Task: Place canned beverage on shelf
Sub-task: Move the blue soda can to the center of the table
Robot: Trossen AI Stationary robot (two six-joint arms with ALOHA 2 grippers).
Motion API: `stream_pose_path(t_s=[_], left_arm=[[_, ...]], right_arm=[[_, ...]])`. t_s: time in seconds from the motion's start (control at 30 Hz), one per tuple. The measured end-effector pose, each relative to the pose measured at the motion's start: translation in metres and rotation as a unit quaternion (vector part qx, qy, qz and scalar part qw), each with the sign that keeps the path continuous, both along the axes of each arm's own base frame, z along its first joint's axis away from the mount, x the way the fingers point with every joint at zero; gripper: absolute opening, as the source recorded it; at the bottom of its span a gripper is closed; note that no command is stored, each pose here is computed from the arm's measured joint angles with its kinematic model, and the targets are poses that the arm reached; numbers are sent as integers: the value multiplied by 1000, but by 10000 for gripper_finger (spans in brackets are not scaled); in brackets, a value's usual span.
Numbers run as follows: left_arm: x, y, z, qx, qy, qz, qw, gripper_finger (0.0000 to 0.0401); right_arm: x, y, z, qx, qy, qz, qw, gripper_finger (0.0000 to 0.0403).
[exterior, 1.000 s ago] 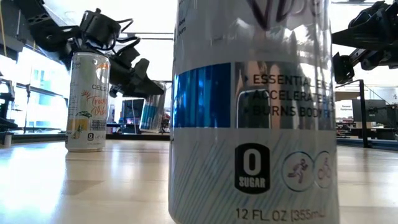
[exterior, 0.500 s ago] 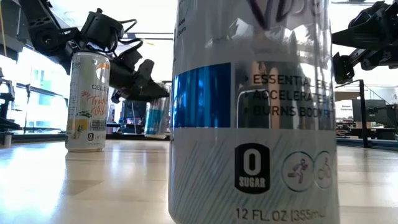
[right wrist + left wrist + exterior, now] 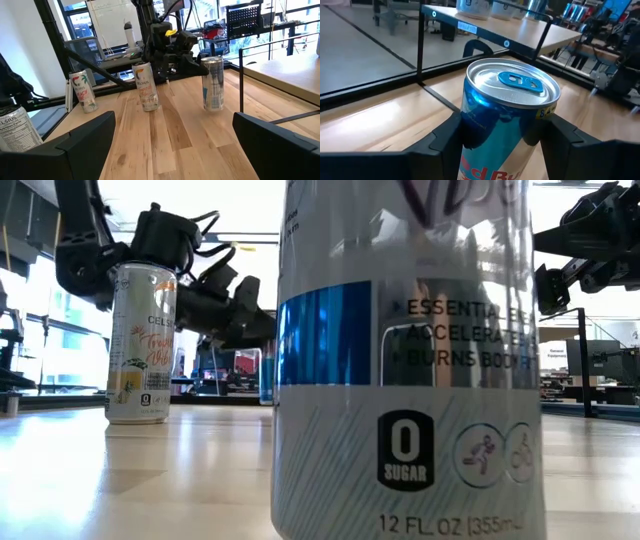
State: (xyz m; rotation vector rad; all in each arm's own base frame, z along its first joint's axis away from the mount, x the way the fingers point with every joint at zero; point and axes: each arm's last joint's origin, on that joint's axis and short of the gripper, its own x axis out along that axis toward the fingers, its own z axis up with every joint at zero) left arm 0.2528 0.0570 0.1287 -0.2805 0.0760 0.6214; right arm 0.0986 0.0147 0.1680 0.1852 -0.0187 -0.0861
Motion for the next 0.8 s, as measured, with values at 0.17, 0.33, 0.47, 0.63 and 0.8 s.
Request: stream_pose_path(t_s=[0.17, 0.33, 0.47, 0.63, 0.8], left_arm=[[3, -3, -9, 2, -9, -4, 1000, 188], [5, -5, -14, 2, -7, -8, 1000, 196], [5, -5, -14, 1, -8, -17, 1000, 206], [6, -5, -12, 12, -12, -24, 1000, 227], [8, -5, -11, 19, -10, -24, 999, 244]], right_arm=[[0, 0, 0, 0, 0, 0, 1000, 389], [0, 0, 0, 0, 0, 0, 1000, 389], [0, 0, 0, 0, 0, 0, 1000, 389], [0, 0, 0, 0, 0, 0, 1000, 389], [0, 0, 0, 0, 0, 1, 1000, 389]])
